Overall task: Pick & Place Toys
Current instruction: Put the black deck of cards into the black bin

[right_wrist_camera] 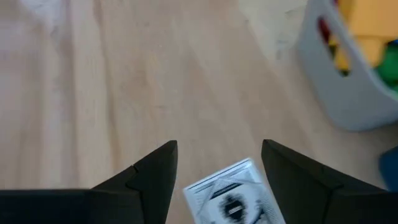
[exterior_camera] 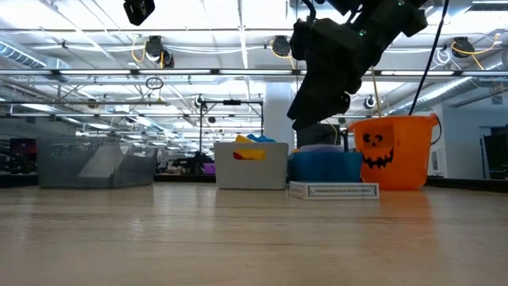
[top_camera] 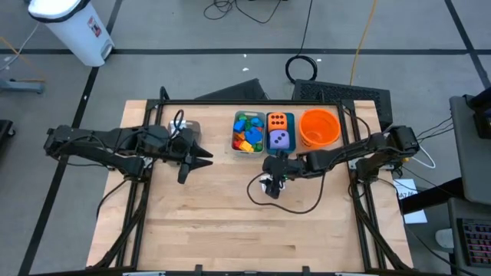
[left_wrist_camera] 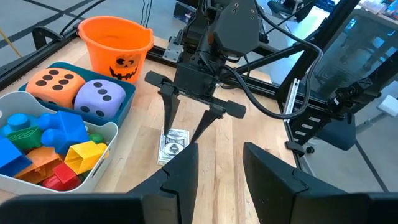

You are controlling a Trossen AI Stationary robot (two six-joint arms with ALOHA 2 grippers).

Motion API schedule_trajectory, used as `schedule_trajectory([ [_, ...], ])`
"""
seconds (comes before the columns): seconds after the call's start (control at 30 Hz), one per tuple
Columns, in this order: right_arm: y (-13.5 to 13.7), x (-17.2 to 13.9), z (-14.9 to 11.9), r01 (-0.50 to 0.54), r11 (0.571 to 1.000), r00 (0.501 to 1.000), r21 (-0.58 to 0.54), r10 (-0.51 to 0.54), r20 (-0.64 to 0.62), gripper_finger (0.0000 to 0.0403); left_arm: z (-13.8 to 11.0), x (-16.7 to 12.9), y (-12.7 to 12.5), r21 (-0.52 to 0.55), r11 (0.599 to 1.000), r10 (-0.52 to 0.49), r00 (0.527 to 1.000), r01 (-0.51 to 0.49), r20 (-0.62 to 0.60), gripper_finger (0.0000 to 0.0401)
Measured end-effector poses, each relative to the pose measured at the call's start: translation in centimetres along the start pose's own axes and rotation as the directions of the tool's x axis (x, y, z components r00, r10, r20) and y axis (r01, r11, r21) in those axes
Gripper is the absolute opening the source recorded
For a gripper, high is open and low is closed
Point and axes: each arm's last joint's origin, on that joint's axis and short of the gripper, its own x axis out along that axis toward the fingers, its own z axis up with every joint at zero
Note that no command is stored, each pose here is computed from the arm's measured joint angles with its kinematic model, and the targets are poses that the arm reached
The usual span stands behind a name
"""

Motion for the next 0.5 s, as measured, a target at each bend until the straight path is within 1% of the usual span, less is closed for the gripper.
schedule_trajectory([
  [0.1,-0.18,0.05,0.06,-0.045,0.999,0.999,0.016,0.046,-0.022,0.0240,0.00,0.01,0.00,0.003,1.000,0.000,1.000,0.000,0.000,0.0131],
  [0.23,-0.41,0.09,0.15,-0.091,0.996,0.995,0.019,0.092,-0.044,0.0277,0.00,0.00,0.00,0.004,1.000,0.000,1.000,0.000,0.000,0.0131],
  [0.37,-0.57,0.10,0.03,-0.135,0.990,0.988,-0.043,0.131,-0.079,0.0328,0.01,0.01,0.03,0.013,1.000,0.009,1.000,-0.009,0.003,0.0131],
  [0.5,-0.86,0.10,-0.33,-0.134,0.982,0.985,-0.131,0.118,-0.124,0.0380,0.06,0.00,0.18,0.005,0.998,0.061,0.998,-0.061,0.022,0.0131],
])
